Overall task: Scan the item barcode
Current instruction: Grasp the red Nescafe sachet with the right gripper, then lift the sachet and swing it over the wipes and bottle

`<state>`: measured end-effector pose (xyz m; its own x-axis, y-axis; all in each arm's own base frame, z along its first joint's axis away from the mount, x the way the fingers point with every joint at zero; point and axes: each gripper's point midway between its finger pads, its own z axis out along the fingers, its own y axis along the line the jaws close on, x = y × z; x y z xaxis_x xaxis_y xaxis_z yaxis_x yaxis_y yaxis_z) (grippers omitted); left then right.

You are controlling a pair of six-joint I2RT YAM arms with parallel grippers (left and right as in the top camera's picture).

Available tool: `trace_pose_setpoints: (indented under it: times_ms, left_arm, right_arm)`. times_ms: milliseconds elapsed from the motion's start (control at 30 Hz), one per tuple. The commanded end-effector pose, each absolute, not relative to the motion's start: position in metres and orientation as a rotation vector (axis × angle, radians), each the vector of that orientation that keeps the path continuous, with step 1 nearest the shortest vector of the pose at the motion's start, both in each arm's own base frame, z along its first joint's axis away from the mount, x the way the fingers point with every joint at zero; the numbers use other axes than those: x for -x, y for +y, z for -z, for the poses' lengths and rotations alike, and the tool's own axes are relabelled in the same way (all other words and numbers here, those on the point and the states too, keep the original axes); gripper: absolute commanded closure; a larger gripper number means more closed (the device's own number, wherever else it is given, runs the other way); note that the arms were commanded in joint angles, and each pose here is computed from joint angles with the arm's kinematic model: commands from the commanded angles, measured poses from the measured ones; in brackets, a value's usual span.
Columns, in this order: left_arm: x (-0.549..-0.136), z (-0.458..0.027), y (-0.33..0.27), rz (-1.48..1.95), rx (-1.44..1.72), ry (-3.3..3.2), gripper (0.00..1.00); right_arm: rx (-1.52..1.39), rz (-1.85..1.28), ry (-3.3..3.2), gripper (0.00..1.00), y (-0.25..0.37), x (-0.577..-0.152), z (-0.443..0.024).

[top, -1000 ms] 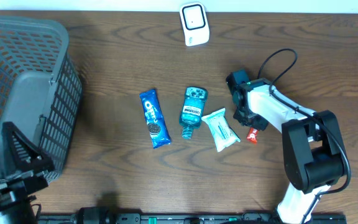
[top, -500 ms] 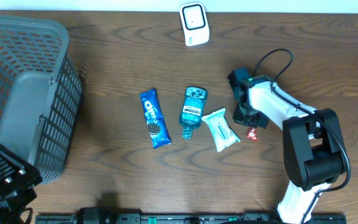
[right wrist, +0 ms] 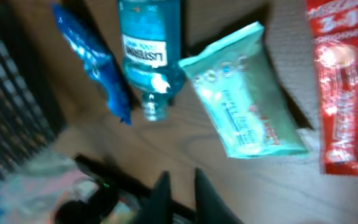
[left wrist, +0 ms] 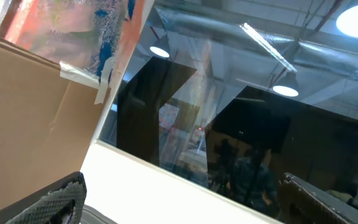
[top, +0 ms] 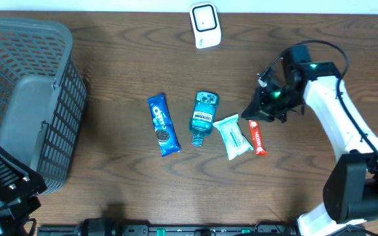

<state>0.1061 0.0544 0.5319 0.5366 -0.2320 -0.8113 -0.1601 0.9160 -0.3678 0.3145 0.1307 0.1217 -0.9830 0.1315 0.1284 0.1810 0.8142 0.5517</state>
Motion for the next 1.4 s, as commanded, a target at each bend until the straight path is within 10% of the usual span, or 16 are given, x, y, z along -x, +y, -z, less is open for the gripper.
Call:
trace_pose_setpoints:
  times_ms: [0,67,133,967,1367]
  left_arm:
    - [-0.104,-0.532,0.053,0.05,0.42,1.008,0.02]
    - [-0.104,-0.532,0.053,0.05,0.42,1.008,0.02]
    - [-0.104,-0.532,0.053,0.05,0.42,1.007,0.02]
    - [-0.071,-0.48,0.043,0.204,0.444,0.958,0.02]
    - [-0.068,-0.468,0.043,0.204,0.439,0.94,0.02]
  right_arm:
    - [0.247,0.484,-3.016,0.63,0.093,-0.309,-0.096]
    - [0.229,0.258,-3.065,0.2,0.08,-0.307,-0.089]
    - [0.171,0.101,-3.123,0.04,0.074,-0.313,-0.085]
    - [0.086,-0.246,-3.31,0.51,0.077,-0.312,-0.007]
    - [-0.262,-0.517,-3.153,0.5,0.08,-0.292,0.039]
